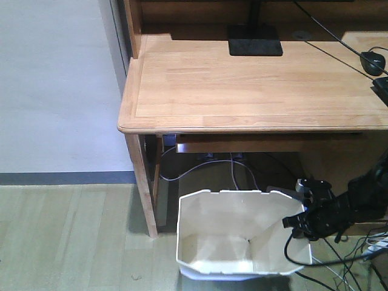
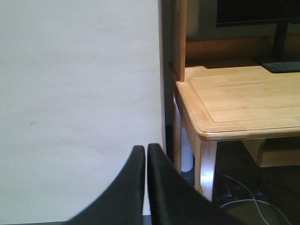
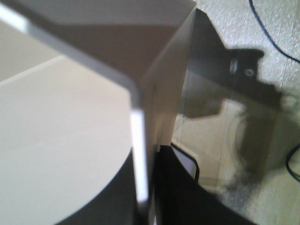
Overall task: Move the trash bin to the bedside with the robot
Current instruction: 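Grasp the bin rim with the right gripper and pull it out from under the desk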
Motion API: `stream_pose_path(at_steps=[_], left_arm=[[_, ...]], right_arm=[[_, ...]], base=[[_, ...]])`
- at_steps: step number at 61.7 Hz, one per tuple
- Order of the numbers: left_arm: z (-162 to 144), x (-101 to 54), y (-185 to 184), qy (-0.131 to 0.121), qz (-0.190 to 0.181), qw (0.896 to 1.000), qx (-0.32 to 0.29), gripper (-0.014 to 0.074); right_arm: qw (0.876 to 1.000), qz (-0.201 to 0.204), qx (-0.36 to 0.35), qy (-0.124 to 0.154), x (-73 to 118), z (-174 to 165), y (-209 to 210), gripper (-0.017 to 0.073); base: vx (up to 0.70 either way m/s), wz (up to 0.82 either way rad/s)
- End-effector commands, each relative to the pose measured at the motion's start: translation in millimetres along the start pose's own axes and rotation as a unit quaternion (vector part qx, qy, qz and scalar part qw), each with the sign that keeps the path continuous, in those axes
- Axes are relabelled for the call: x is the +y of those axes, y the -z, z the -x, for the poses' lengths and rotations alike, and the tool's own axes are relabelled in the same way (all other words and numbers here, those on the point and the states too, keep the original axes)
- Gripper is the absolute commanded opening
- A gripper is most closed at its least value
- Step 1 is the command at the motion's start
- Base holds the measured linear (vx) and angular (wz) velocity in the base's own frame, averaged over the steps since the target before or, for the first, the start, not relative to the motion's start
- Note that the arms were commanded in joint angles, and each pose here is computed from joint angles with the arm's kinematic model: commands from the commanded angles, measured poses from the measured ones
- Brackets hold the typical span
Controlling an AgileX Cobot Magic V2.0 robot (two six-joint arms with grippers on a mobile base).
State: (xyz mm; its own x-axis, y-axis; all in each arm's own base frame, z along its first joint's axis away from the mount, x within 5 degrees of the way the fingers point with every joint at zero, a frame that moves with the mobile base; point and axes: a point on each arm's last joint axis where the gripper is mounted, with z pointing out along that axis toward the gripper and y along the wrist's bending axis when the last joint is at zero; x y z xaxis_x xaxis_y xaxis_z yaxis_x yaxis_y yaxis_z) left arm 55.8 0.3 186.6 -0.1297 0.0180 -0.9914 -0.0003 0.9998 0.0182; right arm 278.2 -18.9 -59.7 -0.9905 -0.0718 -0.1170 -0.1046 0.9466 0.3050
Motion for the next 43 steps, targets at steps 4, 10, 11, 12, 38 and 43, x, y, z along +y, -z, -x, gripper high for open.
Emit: stream_pose_path(at_steps=[4, 10, 11, 12, 38, 43], left_arm=[[0.5, -0.3, -0.3, 0.002, -0.002, 1.000, -0.031, -0.0006], [0.5, -0.3, -0.3, 0.002, -0.002, 1.000, -0.031, -0.0006], [0.5, -0.3, -0.3, 0.002, -0.002, 1.000, -0.031, -0.0006], [0.5, -0.3, -0.3, 0.002, -0.002, 1.000, -0.031, -0.0006], [0.5, -0.3, -0.3, 0.002, -0.002, 1.000, -0.031, -0.0006], [0.5, -0.3, -0.3, 0.002, -0.002, 1.000, -0.031, -0.0006]], right_arm=[[0.994, 0.080, -0.074, 0.002, 30.6, 4.5, 43.0, -0.0005], [0.992, 0.080, -0.094, 0.002, 39.0, -1.5, 60.1, -0.0005], [0.992, 0.080, -0.098, 0.001, 40.3, -1.8, 62.9, -0.0005], [0.991, 0.080, -0.105, 0.002, 41.9, -1.4, 67.1, -0.0005], [0.984, 0.081, -0.153, 0.034, 55.6, 1.6, 101.6, -0.0005], [0.983, 0.087, -0.158, 0.021, 56.4, 2.8, 102.2, -0.0005]], base=[[0.00, 0.00], [0.00, 0.00], [0.00, 0.00], [0.00, 0.00], [0.00, 0.00], [0.00, 0.00]])
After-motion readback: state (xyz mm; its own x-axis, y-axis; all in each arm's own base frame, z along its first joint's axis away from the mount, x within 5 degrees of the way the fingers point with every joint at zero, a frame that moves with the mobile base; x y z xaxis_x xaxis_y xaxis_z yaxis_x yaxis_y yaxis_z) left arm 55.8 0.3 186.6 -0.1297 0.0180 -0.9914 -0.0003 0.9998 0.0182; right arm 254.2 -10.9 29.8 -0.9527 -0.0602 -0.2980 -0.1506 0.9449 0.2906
